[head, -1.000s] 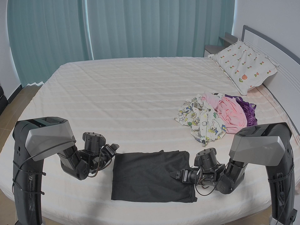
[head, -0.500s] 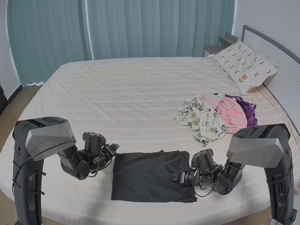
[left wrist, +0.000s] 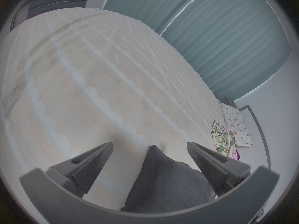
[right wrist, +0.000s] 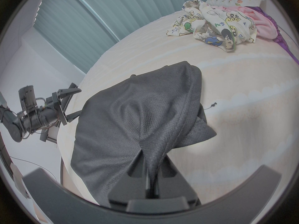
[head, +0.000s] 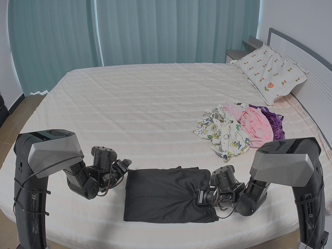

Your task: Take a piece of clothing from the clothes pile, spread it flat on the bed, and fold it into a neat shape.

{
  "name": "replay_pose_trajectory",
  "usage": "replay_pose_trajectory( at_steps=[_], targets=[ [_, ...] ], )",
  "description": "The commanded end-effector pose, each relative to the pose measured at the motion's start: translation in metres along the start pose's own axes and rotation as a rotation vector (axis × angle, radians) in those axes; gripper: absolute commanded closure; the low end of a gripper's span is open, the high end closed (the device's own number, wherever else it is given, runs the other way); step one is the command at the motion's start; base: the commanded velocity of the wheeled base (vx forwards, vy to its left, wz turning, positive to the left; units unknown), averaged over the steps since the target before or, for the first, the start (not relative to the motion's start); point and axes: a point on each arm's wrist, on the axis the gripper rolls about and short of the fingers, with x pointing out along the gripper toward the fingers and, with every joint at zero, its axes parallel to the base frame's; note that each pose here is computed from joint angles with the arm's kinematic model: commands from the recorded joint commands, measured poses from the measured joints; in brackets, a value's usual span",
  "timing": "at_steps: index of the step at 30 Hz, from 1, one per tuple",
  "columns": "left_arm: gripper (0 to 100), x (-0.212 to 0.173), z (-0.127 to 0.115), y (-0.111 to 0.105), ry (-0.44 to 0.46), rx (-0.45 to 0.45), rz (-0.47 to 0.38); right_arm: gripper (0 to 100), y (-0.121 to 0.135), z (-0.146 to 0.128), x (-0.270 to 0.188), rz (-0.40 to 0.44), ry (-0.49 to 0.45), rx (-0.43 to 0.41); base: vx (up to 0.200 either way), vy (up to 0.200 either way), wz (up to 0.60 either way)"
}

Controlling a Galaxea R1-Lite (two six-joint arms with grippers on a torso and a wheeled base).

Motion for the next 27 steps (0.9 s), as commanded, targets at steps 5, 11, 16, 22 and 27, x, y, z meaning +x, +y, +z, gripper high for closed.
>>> replay_pose_trajectory(
  at_steps=[5,11,16,22,27],
  targets=[
    [0,-0.002,-0.004,0.000,0.008,0.008,0.008,100,0.002,0.002,-0.013,0.007,-0.008,0.070,0.000,0.000,0.00],
    [0,-0.006,-0.006,-0.002,0.012,0.014,0.004,100,0.001,0.003,-0.015,0.011,-0.020,0.077,0.000,-0.133,0.00],
    [0,-0.010,-0.005,-0.003,0.009,0.013,-0.001,100,0.001,0.002,-0.018,0.012,-0.021,0.087,0.000,-0.200,0.00],
    [0,-0.011,-0.003,-0.004,0.004,0.013,-0.003,100,-0.002,0.003,-0.021,0.006,-0.024,0.095,0.000,-0.200,0.00],
    [0,-0.014,-0.001,-0.007,-0.003,0.010,-0.013,100,-0.002,0.004,-0.025,0.004,-0.029,0.097,0.000,-0.200,0.00]
  ],
)
